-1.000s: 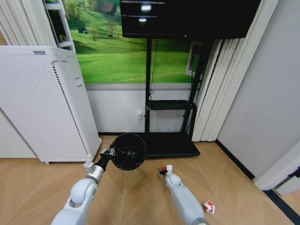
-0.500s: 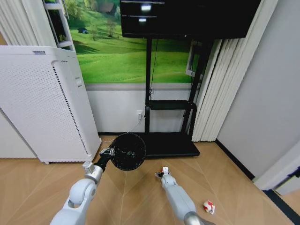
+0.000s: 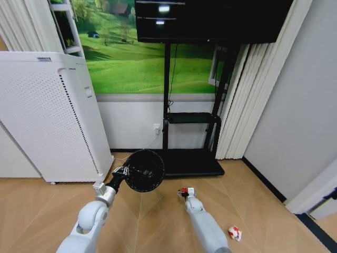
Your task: Pick up the trash bin and place the garbage on the floor into it.
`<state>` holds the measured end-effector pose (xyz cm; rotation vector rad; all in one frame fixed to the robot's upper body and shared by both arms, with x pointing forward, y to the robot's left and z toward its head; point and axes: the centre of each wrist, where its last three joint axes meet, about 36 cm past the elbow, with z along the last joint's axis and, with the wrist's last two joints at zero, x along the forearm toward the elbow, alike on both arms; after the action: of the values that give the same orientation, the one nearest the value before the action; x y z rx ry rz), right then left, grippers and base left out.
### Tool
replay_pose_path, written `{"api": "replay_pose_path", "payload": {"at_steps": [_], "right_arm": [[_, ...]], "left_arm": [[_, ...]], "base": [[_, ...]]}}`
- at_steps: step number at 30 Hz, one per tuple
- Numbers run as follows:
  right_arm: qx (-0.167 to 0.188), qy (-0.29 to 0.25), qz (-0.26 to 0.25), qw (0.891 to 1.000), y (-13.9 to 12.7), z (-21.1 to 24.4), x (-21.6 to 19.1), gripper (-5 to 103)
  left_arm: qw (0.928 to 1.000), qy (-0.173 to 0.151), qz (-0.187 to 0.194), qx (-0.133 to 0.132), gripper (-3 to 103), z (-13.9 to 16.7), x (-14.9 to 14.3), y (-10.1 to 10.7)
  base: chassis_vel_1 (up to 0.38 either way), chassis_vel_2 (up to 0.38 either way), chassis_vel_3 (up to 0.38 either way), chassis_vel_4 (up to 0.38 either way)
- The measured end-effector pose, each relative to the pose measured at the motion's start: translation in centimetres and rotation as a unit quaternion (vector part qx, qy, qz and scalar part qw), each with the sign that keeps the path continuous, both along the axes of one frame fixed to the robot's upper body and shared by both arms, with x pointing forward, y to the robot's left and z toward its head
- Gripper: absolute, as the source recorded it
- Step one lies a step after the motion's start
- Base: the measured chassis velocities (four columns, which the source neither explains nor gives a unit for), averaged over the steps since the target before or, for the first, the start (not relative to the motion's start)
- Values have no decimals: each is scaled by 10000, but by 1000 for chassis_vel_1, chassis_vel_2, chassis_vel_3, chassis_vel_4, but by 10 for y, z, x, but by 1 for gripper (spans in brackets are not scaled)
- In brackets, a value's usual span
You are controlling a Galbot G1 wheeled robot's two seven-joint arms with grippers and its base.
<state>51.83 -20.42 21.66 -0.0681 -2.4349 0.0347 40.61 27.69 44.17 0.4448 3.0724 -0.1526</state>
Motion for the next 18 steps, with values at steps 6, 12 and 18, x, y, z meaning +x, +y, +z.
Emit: {"api": "replay_pose_path", "payload": {"at_steps": [6,12,18], "right_arm": [[2,57,40,10000,-5,-2,-8,100],[3,55,48,10000,-6,-2,-8,100],[-7,47,56,10000,-6,0,-6,100]], "left_arm": [[10000,16,-19,-8,7,-1,-1,-1],[10000,21,-14,0,7,-2,-1,-1],[10000,3,-13,-3,7,-1,0,-1]], "base": [[0,0,0,0],[-15,10,15,-17],[-83,81,86,-74]]}}
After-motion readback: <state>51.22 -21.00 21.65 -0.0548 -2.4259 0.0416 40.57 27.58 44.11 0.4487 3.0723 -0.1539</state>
